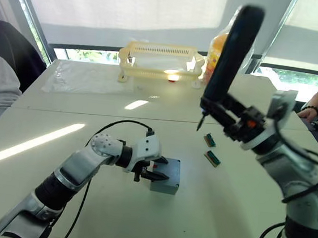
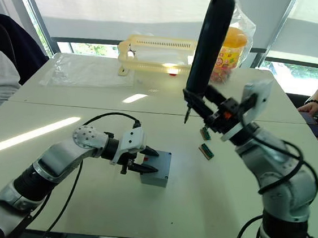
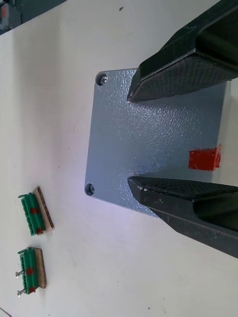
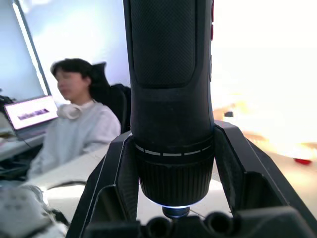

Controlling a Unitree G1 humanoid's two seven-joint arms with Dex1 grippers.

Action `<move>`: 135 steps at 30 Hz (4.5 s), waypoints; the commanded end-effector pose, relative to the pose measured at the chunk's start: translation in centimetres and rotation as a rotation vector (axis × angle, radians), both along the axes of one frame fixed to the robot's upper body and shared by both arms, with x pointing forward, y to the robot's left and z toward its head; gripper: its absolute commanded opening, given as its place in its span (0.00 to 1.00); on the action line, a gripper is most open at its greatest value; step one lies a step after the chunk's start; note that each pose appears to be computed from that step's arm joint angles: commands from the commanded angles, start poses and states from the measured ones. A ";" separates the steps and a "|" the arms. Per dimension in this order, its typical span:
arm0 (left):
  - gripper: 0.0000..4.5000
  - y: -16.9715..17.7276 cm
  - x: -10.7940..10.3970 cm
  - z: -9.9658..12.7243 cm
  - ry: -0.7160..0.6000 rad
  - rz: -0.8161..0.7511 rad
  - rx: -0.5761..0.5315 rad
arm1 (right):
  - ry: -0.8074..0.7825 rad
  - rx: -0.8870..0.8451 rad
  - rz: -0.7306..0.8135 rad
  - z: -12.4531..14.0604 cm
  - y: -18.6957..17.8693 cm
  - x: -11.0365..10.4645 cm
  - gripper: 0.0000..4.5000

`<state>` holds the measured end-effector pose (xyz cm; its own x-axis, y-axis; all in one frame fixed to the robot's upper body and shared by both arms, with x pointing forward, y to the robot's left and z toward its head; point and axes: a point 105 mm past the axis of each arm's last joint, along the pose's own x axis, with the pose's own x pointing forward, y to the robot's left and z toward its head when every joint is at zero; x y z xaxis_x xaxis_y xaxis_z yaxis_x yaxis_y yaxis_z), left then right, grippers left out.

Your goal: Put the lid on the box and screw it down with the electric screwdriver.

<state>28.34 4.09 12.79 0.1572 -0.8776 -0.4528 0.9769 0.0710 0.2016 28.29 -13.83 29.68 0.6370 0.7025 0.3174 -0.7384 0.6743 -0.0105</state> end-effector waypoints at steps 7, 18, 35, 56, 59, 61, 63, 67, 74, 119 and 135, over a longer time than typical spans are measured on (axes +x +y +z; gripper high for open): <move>0.52 2.2 0.0 5.9 0.016 0.069 -0.157 | 0.608 -0.291 -0.218 -4.7 -9.4 1.4 0.39; 0.52 6.8 -1.0 3.6 0.042 0.098 -0.002 | 1.127 -0.479 -0.216 -12.4 -14.1 -1.7 0.39; 0.52 5.3 -0.3 0.5 0.034 0.227 -0.053 | 1.123 -0.572 -0.440 -15.4 -16.6 3.1 0.97; 0.52 4.0 2.2 -1.4 0.068 0.266 -0.037 | 0.587 -0.636 0.265 -17.4 1.8 -5.8 0.97; 0.52 3.5 2.2 -1.3 0.065 0.234 -0.030 | 0.600 -0.605 0.257 -17.7 2.5 -5.5 0.97; 0.52 2.9 2.7 -1.3 0.041 0.216 -0.012 | 0.603 -0.584 0.273 -17.6 3.3 -5.5 0.97; 0.52 2.4 3.5 -1.5 0.005 0.213 0.011 | 0.612 -0.555 0.300 -17.5 4.2 -5.8 0.97; 0.52 1.0 5.1 -1.4 -0.023 0.205 -0.013 | 0.631 -0.518 0.336 -17.4 5.4 -6.3 0.97; 0.52 3.4 8.2 -1.7 -0.057 0.355 -0.011 | 0.630 -0.516 0.261 -16.6 3.7 -5.8 0.97; 0.52 4.7 3.9 -1.0 0.000 0.269 -0.031 | 0.420 -0.429 0.159 -14.5 0.6 -2.2 0.97; 0.52 2.6 3.4 8.3 -0.179 0.197 -0.236 | 0.258 -0.405 -0.367 -14.0 -6.6 8.7 0.68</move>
